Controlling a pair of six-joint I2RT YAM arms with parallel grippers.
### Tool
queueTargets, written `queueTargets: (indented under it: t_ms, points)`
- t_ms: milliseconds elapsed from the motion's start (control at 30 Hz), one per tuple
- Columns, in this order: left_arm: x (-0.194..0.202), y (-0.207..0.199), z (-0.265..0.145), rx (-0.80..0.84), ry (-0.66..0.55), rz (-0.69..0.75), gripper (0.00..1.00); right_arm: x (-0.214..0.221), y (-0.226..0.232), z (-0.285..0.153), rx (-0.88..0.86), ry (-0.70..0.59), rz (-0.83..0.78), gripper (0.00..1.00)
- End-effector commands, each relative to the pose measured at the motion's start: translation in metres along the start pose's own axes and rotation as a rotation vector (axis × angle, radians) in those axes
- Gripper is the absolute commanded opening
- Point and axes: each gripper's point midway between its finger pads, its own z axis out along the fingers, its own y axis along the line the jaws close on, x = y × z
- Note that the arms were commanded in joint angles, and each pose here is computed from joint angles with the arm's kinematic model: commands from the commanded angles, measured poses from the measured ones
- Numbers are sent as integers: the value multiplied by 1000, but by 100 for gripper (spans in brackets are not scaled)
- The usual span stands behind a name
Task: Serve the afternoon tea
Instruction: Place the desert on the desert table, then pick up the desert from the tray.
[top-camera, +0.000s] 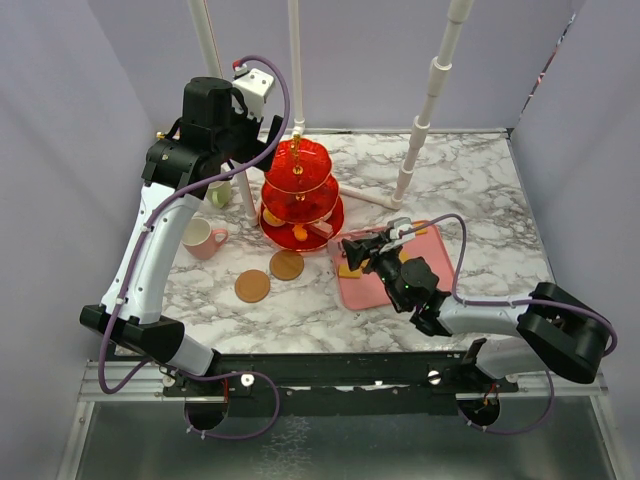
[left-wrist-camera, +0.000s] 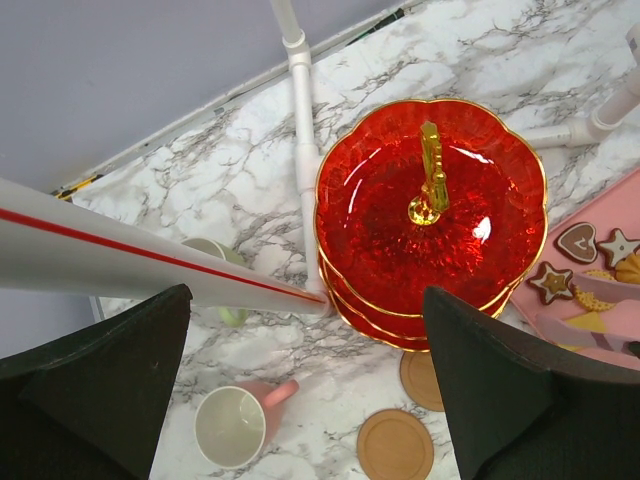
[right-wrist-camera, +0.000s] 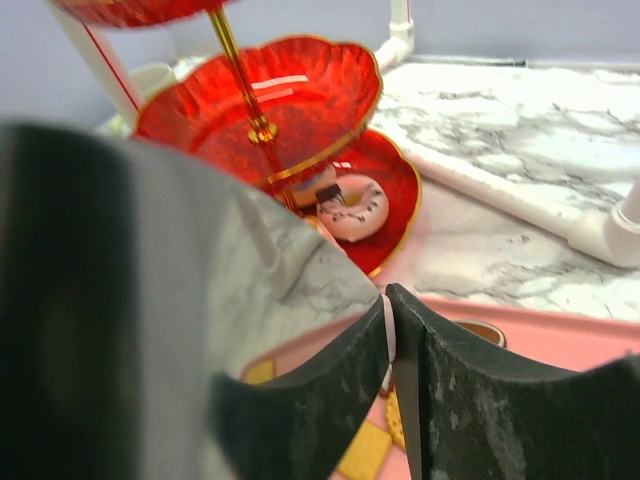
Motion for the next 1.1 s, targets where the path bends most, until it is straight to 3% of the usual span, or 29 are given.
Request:
queueTargets:
  t_ms: [0, 667, 1067]
  points:
    - [-4, 0, -11, 12, -25, 10, 99, 15, -19, -6, 79, 59, -49, 65]
    - [-15, 3, -15, 5, -53, 15, 99, 44, -37, 19, 74, 93, -82, 68]
    - [-16, 2, -13, 7, -53, 11, 99, 37, -30, 30, 38, 79, -131, 67]
